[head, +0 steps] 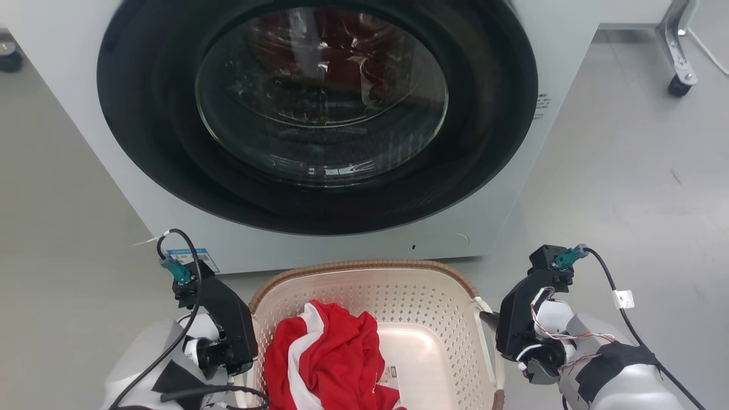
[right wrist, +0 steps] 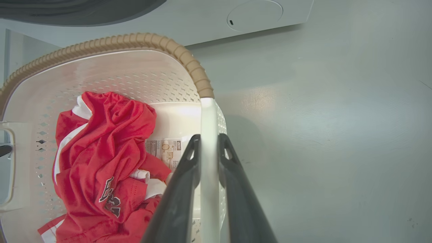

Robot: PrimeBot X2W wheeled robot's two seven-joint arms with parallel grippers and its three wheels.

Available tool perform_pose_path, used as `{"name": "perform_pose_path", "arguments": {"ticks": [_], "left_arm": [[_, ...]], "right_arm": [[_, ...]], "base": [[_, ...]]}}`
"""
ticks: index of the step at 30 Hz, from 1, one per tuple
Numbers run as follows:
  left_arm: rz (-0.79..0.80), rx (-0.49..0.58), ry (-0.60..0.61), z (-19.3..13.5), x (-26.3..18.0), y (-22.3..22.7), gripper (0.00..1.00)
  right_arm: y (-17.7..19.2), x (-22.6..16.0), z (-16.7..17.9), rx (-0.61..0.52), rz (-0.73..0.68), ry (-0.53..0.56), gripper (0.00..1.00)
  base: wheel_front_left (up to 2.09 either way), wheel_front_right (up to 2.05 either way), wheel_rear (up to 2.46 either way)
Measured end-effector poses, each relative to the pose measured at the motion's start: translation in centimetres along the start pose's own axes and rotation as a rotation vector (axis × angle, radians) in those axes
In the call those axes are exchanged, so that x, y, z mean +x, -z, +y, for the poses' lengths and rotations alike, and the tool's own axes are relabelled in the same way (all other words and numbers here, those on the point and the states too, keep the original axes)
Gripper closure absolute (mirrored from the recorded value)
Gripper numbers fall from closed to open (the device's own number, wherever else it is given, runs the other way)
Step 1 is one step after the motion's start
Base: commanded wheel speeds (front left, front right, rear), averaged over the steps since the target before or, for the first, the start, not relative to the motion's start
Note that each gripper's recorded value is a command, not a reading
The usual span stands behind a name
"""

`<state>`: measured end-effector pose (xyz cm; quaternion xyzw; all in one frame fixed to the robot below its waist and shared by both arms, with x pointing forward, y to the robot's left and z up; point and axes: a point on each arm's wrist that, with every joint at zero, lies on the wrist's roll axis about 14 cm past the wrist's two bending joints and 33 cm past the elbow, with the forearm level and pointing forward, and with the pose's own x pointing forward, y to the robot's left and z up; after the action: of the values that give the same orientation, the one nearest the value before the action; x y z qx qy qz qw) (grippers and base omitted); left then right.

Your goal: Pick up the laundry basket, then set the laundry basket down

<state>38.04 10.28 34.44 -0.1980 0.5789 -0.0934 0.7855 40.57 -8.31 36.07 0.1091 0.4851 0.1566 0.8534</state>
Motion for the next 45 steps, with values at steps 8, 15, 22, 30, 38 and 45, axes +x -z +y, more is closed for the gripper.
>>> {"name": "perform_pose_path", "arguments": {"ticks": [8, 15, 22, 30, 38, 45], "left_arm": [[0.0, -0.004, 0.012, -0.4, -1.2, 0.5, 1.0], [-0.015, 0.003, 0.019, -0.8, -2.3, 0.4, 1.0], [-0.021, -0.006, 0.025, -0.8, -2.9, 0.6, 1.0], [-0.016, -0.024, 0.031, -0.7, -2.9, 1.2, 1.0], [-0.01, -0.026, 0.031, -0.6, -2.9, 1.4, 1.0], [-0.005, -0.031, 0.031, -0.5, -2.8, 1.7, 1.0]], "right_arm": [[0.0, -1.4, 0.4, 0.013, 0.013, -0.005, 1.0], [-0.2, -2.4, 0.9, 0.015, 0.013, -0.01, 1.0], [-0.2, -2.9, 1.3, 0.01, 0.024, -0.015, 1.0], [0.1, -3.1, 1.4, 0.022, 0.037, -0.02, 1.0], [0.3, -3.2, 1.4, 0.018, 0.047, -0.018, 1.0], [0.4, -3.2, 1.4, 0.018, 0.049, -0.017, 1.0]], "base": [[0.0, 0.0, 0.0], [0.0, 0.0, 0.0], [0.0, 0.0, 0.0], [0.0, 0.0, 0.0], [0.0, 0.0, 0.0], [0.0, 0.0, 0.0]]}}
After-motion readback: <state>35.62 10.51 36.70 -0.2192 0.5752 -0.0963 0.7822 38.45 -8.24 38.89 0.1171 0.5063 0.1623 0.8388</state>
